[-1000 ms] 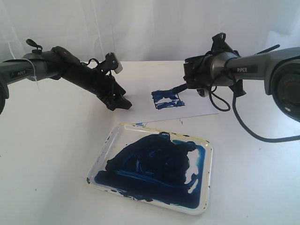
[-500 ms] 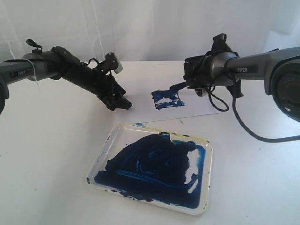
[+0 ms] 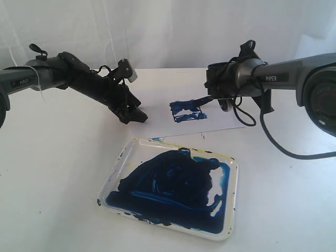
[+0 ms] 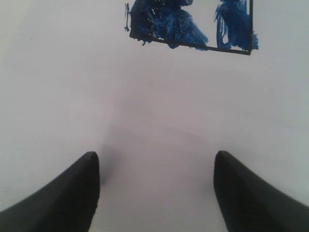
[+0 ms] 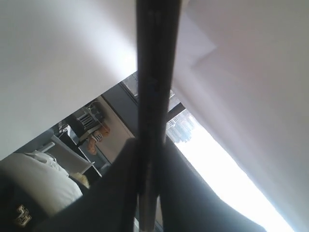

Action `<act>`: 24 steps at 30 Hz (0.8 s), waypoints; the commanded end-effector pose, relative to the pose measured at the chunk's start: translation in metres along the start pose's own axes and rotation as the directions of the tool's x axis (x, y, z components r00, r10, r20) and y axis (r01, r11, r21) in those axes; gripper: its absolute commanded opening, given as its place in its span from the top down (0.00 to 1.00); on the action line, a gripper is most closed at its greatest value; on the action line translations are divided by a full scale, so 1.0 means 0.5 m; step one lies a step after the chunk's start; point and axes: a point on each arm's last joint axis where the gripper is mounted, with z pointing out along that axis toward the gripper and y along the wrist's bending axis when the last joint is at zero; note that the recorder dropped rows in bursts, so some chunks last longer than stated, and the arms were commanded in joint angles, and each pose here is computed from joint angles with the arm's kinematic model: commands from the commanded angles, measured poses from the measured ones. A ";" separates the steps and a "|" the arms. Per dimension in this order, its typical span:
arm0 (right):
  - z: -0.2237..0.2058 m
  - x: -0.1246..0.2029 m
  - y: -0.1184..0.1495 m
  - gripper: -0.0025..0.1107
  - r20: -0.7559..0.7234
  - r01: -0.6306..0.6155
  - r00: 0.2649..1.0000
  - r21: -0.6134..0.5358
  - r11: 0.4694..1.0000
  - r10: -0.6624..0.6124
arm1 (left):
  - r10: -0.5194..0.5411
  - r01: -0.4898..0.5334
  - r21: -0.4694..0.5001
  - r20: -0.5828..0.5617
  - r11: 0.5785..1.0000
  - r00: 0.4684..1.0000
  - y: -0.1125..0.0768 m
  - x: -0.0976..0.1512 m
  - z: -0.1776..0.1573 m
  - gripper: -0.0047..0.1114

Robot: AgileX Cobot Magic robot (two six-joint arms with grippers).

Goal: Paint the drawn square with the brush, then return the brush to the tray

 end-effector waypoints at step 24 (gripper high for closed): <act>0.001 0.003 -0.003 0.98 -0.011 -0.092 0.996 0.009 0.996 0.092 | 0.021 -0.020 0.036 -0.025 0.999 0.999 -0.009 0.006 0.005 0.36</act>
